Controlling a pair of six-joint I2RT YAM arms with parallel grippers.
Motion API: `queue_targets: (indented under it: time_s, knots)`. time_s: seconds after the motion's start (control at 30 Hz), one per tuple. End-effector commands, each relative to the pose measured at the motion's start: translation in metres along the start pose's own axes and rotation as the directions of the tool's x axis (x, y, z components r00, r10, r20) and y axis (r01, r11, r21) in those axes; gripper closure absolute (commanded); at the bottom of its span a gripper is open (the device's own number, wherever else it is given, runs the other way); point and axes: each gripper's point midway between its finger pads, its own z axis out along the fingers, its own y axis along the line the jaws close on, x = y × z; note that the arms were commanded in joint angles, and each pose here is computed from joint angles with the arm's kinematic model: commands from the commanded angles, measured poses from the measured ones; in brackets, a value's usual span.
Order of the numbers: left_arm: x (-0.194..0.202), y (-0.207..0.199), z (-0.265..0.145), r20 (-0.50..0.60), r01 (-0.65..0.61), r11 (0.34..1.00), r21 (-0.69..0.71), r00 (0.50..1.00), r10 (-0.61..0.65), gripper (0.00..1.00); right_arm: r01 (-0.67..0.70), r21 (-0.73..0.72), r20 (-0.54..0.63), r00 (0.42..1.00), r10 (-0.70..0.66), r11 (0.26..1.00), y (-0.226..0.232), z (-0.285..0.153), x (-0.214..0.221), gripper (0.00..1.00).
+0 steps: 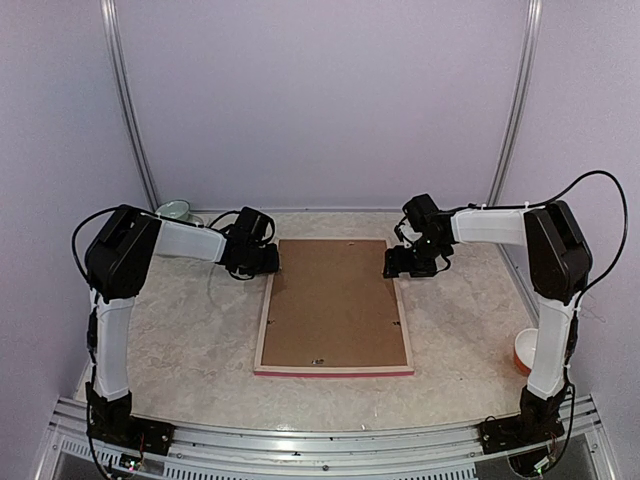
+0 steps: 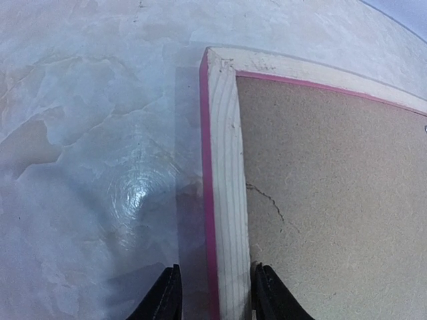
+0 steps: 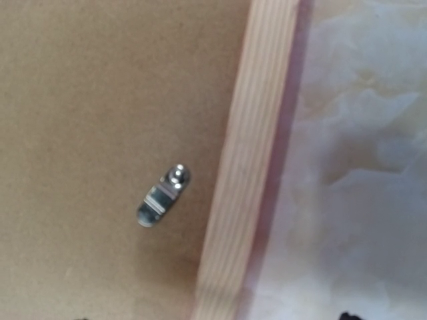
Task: Put the photo into the frame
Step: Press the fastener onto the backboard.
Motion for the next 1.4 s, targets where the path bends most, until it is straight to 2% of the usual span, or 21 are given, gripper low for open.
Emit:
queue_targets:
  time_s: [0.0, 0.4, 0.47, 0.6, 0.83, 1.03, 1.1, 1.37]
  knots:
    - [0.017, 0.012, -0.005, -0.059, -0.015, 0.999, -0.049, 0.998, 0.012, 0.62, -0.006, -0.007, 0.010, 1.000, 0.006, 1.000, 0.000, -0.003, -0.003, 0.20]
    - [0.018, 0.011, -0.006, -0.060, -0.009, 0.999, -0.036, 0.998, 0.007, 0.66, -0.007, -0.011, 0.005, 1.000, 0.007, 1.000, 0.000, -0.002, -0.002, 0.20]
    - [0.017, 0.012, -0.006, -0.060, -0.008, 0.999, -0.038, 0.998, 0.006, 0.71, -0.006, -0.011, 0.006, 1.000, 0.006, 1.000, 0.001, -0.001, -0.003, 0.20]
    - [0.015, 0.011, -0.008, -0.056, -0.008, 0.999, -0.036, 0.998, 0.006, 0.72, -0.007, -0.011, 0.006, 1.000, 0.007, 1.000, 0.001, -0.002, -0.004, 0.20]
    - [0.009, 0.013, -0.014, -0.040, 0.002, 0.999, -0.032, 0.999, -0.003, 0.79, -0.006, -0.009, 0.000, 1.000, 0.006, 1.000, 0.001, 0.000, -0.004, 0.20]
    - [0.003, 0.010, -0.015, -0.035, 0.010, 1.000, -0.006, 0.999, -0.010, 0.79, -0.009, -0.007, -0.005, 1.000, 0.009, 1.000, 0.000, 0.003, -0.004, 0.20]
    - [0.000, 0.009, -0.017, -0.032, 0.008, 1.000, -0.008, 0.999, -0.008, 0.78, -0.010, -0.002, -0.012, 1.000, 0.009, 1.000, 0.000, 0.005, -0.004, 0.20]
    - [-0.009, 0.010, -0.028, -0.010, 0.010, 1.000, -0.010, 1.000, -0.011, 0.55, -0.014, 0.006, 0.012, 1.000, 0.014, 1.000, 0.002, 0.000, -0.020, 0.19]
